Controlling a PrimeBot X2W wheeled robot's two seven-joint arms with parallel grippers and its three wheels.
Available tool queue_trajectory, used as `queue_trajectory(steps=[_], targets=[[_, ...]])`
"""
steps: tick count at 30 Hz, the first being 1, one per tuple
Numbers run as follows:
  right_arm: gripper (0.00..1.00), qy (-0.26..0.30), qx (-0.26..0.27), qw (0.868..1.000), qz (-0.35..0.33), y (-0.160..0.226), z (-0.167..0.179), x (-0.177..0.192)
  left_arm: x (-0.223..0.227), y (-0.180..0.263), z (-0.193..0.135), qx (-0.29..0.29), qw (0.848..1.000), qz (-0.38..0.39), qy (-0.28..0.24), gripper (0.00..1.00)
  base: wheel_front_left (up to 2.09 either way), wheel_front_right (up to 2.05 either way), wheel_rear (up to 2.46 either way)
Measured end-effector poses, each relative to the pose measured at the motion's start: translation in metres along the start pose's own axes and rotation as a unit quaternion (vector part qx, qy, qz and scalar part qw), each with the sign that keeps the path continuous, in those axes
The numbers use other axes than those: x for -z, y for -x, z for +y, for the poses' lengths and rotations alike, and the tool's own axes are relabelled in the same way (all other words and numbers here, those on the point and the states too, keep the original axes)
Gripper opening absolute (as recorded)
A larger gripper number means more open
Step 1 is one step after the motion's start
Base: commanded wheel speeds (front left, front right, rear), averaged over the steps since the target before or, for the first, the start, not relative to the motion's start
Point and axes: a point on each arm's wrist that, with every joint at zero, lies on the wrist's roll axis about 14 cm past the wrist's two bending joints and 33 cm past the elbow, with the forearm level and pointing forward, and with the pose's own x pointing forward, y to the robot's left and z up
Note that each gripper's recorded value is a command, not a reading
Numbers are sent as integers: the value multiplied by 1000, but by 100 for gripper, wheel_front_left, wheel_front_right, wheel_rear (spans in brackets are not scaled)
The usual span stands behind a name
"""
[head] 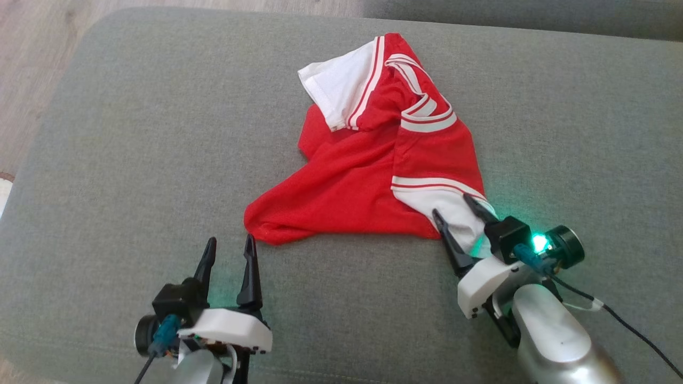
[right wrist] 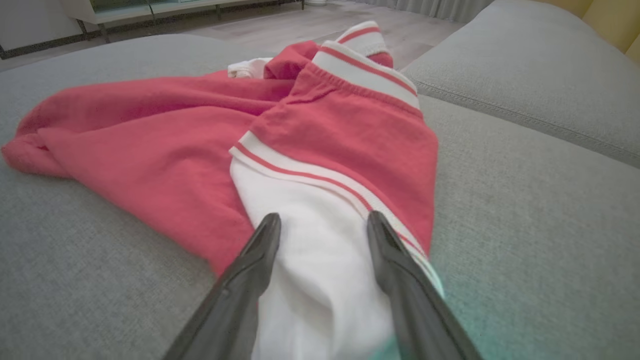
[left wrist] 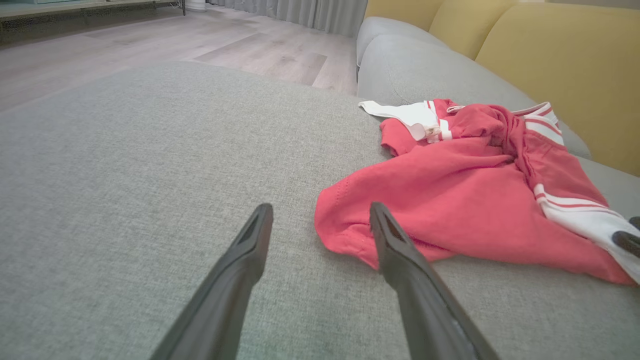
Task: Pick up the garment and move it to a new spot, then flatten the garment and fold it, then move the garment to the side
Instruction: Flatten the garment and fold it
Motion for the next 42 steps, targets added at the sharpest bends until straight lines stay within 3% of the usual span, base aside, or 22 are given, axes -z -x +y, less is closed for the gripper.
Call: queue_trajectory(steps=[1,2,4,7,8,9,15,20,22,24,27,29,30,31,35,38,40,42], targets=[[13,0,-1,1000,3,0,0,2,-1,0,0,1,1000,-1,0,100,0,0,0],[7,0,-1,1000,5,0,1,3,-1,0,-1,1,1000,-2,0,100,0,0,0],[27,2,-4,1000,3,0,2,2,-1,0,-1,1,1000,-2,0,100,0,0,0],[21,3,-7,1000,3,0,4,2,-1,0,-1,2,1000,-2,2,100,0,0,0],[4,3,-7,1000,6,1,4,3,-2,0,-2,2,1000,-3,2,100,0,0,0],[0,3,-7,1000,9,2,5,5,-2,0,-2,3,1000,-3,2,100,0,0,0],[0,-14,3,1000,11,4,0,6,-4,0,-3,4,1000,-6,2,100,0,0,0],[0,-74,51,994,-55,4,-28,-30,-7,-1,-7,10,1000,-12,2,100,0,0,0],[0,-117,86,985,-91,9,-49,-48,-7,0,-8,12,1000,-12,3,100,0,0,0],[0,-180,131,967,-121,20,-76,-55,-5,1,-11,16,1000,-9,1,100,0,0,0],[0,-275,213,928,-137,46,-120,-37,-5,-1,-16,24,1000,-10,-1,100,0,0,0],[0,-329,275,897,-113,69,-143,-1,-6,-2,-19,30,999,-11,-4,100,0,0,0],[65,-349,306,881,-93,82,-151,21,-6,-2,-21,33,999,-11,-6,100,0,0,0],[100,-358,331,870,-79,95,-157,37,-5,-2,-23,36,999,-10,-8,100,0,0,0],[100,-327,358,873,-60,114,-167,49,-6,-4,-26,41,999,-10,-10,100,0,0,0],[100,-290,362,882,-80,118,-179,31,-6,-6,-24,38,999,-11,-11,100,0,0,0],[100,-251,353,895,-104,117,-184,8,-5,-6,-25,39,999,-10,-14,100,0,0,0],[100,-184,325,918,-135,110,-179,-29,-5,-6,-26,39,999,-9,-16,100,0,0,0]])
